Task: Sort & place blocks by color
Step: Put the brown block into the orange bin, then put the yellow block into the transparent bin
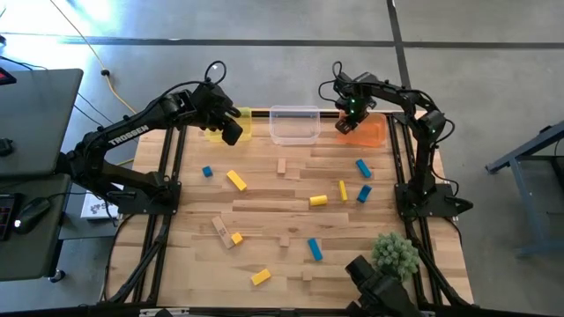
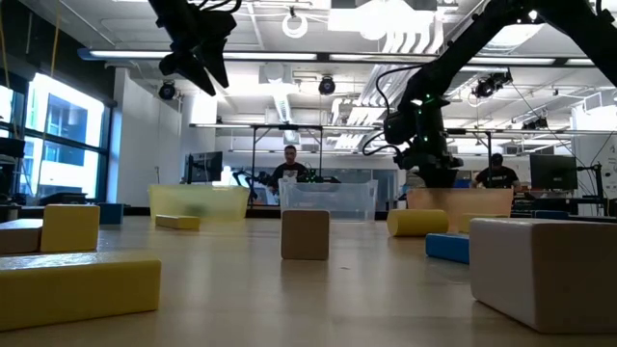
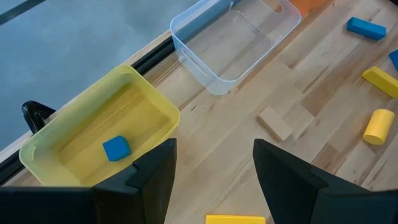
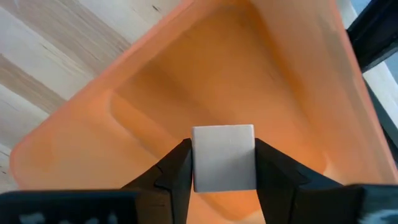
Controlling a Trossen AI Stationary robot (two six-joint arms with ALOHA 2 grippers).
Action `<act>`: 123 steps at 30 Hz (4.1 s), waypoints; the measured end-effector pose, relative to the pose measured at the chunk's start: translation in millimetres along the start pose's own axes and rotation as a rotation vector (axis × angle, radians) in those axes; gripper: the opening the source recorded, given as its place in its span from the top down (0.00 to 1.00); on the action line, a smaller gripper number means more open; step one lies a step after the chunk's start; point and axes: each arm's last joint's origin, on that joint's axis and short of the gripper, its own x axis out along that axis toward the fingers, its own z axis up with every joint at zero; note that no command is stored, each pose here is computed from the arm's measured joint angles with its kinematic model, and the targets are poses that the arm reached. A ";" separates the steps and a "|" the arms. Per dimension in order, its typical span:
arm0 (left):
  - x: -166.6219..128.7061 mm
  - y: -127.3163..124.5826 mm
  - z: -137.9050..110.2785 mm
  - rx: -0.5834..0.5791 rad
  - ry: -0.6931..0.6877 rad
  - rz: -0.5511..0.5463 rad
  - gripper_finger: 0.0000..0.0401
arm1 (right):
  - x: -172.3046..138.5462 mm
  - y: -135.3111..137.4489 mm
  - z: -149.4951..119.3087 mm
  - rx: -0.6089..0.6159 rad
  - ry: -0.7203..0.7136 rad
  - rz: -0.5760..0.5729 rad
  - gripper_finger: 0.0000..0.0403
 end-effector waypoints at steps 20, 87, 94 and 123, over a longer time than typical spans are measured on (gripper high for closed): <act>0.0 0.6 -0.7 -0.024 0.005 0.015 0.50 | -11.3 -1.5 -0.1 -0.035 0.026 -0.034 0.49; 156.6 -86.1 -97.7 1.349 0.695 -0.379 0.50 | -192.8 15.5 4.5 -0.004 -0.357 -0.017 0.49; 163.2 -87.1 -101.4 1.343 0.721 -0.380 0.50 | -192.8 15.5 4.8 -0.004 -0.359 -0.017 0.49; 178.8 -86.8 -123.8 1.316 0.767 -0.233 0.76 | -193.1 15.4 5.6 -0.003 -0.368 -0.018 0.49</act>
